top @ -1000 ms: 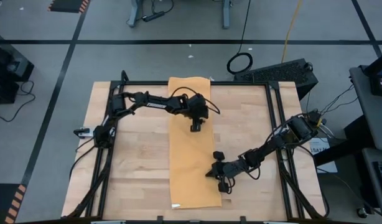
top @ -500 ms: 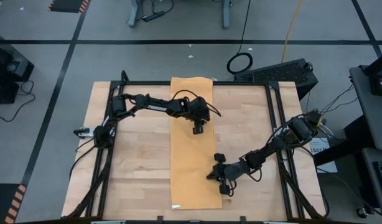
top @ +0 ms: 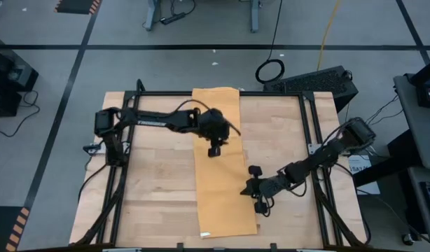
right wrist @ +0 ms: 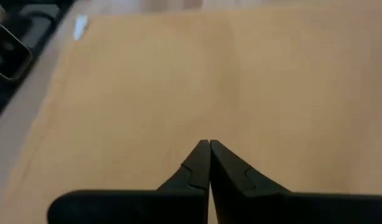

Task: Roll towel
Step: Fold the yellow towel

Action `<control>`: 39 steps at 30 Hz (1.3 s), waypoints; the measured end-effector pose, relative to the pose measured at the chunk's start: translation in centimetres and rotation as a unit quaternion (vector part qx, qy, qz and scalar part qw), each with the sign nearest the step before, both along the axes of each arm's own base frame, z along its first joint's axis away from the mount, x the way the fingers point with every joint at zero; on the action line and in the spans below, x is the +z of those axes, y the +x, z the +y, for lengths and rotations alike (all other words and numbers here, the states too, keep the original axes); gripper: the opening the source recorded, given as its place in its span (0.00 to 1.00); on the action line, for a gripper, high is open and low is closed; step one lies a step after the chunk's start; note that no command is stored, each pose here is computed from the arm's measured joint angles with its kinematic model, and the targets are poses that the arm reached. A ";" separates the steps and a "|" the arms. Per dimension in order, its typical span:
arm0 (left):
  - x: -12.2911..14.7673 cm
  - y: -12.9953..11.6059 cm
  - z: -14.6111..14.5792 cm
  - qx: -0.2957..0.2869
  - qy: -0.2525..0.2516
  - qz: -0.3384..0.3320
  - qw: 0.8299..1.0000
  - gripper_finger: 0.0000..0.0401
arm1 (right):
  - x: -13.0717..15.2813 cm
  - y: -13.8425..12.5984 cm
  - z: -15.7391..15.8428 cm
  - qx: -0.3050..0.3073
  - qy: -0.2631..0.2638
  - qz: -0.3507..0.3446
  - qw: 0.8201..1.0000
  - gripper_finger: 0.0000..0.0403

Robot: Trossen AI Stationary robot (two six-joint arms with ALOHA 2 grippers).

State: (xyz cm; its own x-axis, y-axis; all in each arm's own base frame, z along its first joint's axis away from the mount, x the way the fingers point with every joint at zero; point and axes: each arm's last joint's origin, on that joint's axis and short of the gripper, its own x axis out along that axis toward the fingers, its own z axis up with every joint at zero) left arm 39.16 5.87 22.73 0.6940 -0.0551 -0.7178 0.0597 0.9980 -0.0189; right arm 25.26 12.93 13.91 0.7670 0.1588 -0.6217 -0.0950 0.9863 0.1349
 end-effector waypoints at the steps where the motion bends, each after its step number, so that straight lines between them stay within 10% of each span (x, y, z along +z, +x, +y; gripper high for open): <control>1: -0.3 -0.3 -0.8 -0.008 -0.014 0.001 1.000 0.30 | 0.7 -0.1 -0.3 -0.001 -0.009 -0.008 1.000 0.00; 9: -4.8 -2.0 -9.5 -0.045 -0.049 0.045 0.997 0.30 | 2.9 0.0 -7.3 -0.140 -0.171 -0.031 0.975 0.00; 18: -7.2 -4.1 -15.3 -0.009 -0.070 0.030 0.997 0.30 | -0.6 2.5 -15.1 -0.114 -0.027 0.002 0.993 0.00; 39: -10.9 -8.5 -17.2 0.020 -0.109 0.105 0.988 0.30 | -2.5 2.6 -18.8 -0.174 -0.020 0.018 0.984 0.00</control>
State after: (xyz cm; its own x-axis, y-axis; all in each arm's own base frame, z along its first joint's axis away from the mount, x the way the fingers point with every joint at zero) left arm 30.67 -11.34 11.85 0.5361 -0.2008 -0.8199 -0.0069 0.9702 -0.2421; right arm 27.87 -5.89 11.44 0.7480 -0.1348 -0.6499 0.2541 0.9627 0.0928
